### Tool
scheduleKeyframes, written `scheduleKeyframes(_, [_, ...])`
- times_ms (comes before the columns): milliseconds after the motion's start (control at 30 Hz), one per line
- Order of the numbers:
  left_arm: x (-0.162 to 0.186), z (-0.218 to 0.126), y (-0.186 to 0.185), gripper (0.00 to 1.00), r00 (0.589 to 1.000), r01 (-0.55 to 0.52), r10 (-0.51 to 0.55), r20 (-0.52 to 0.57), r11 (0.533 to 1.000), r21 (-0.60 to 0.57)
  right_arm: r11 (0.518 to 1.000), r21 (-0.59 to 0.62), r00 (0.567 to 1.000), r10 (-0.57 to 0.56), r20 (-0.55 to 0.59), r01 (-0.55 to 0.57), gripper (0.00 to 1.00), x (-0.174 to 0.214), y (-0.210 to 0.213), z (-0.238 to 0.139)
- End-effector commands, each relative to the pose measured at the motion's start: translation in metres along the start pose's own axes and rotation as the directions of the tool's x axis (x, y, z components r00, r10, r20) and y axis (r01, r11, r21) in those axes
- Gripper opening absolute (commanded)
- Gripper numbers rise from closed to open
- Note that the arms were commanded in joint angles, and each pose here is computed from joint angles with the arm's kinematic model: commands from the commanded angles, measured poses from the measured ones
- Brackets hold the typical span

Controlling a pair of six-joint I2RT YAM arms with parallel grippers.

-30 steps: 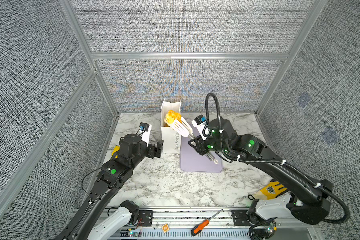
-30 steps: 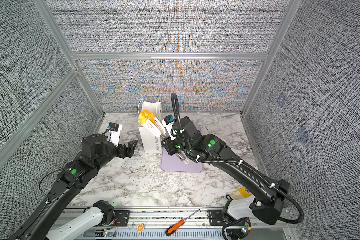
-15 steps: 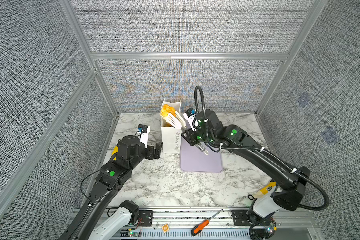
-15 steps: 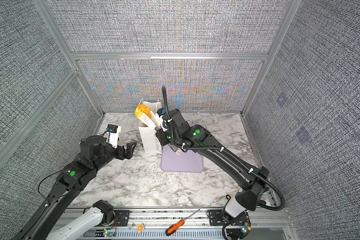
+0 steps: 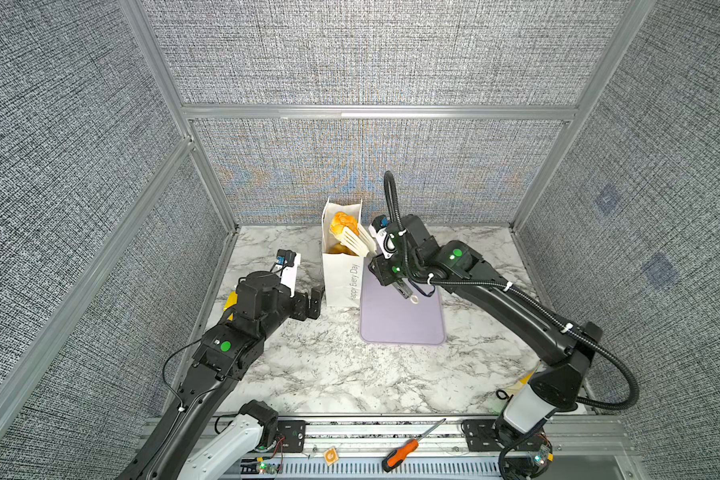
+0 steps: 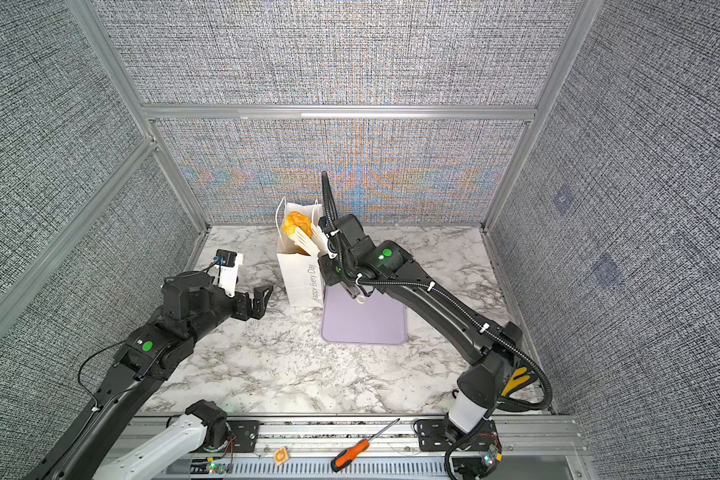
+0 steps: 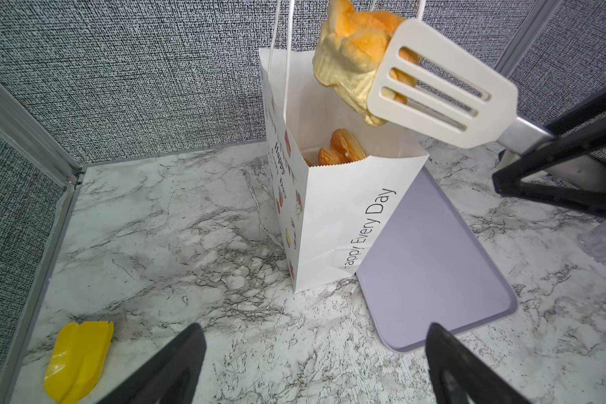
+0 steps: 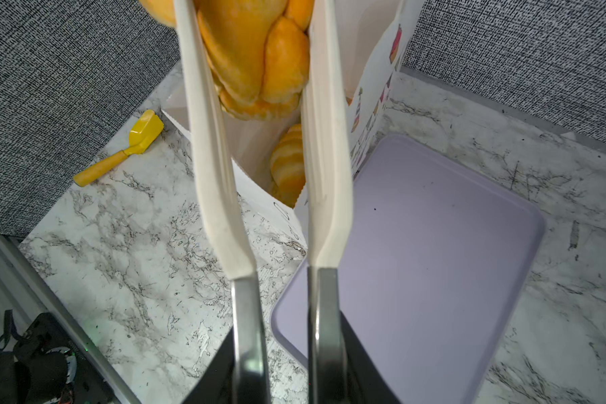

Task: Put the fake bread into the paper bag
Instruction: 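Carry the yellow puff bun over the bag opening with the right gripper, then lower the yellow puff bun into the bag and open the tongs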

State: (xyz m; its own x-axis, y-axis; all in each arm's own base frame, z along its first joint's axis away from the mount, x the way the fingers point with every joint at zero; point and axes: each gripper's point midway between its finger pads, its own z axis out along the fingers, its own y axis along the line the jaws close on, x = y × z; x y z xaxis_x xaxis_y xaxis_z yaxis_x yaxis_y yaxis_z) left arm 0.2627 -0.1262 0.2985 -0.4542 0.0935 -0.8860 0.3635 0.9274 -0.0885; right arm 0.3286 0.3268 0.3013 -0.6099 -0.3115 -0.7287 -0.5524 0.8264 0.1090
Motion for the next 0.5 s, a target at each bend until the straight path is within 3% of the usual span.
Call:
scheduleKeyframes(0, [-0.003,0.001,0.001,0.99,1.0,-0.001,0.002,0.011,1.0,-0.004,0.999,0.034,1.0,-0.001,0.011,0.0,0.36,-0.006,-0.007,0.0])
scheduleKeyframes(467, [0.002,0.009,-0.01,0.99,1.0,-0.015,0.015,0.006,0.998,0.061,0.996,0.093,0.999,-0.011,-0.031,0.014,0.42,-0.007,-0.014,0.009])
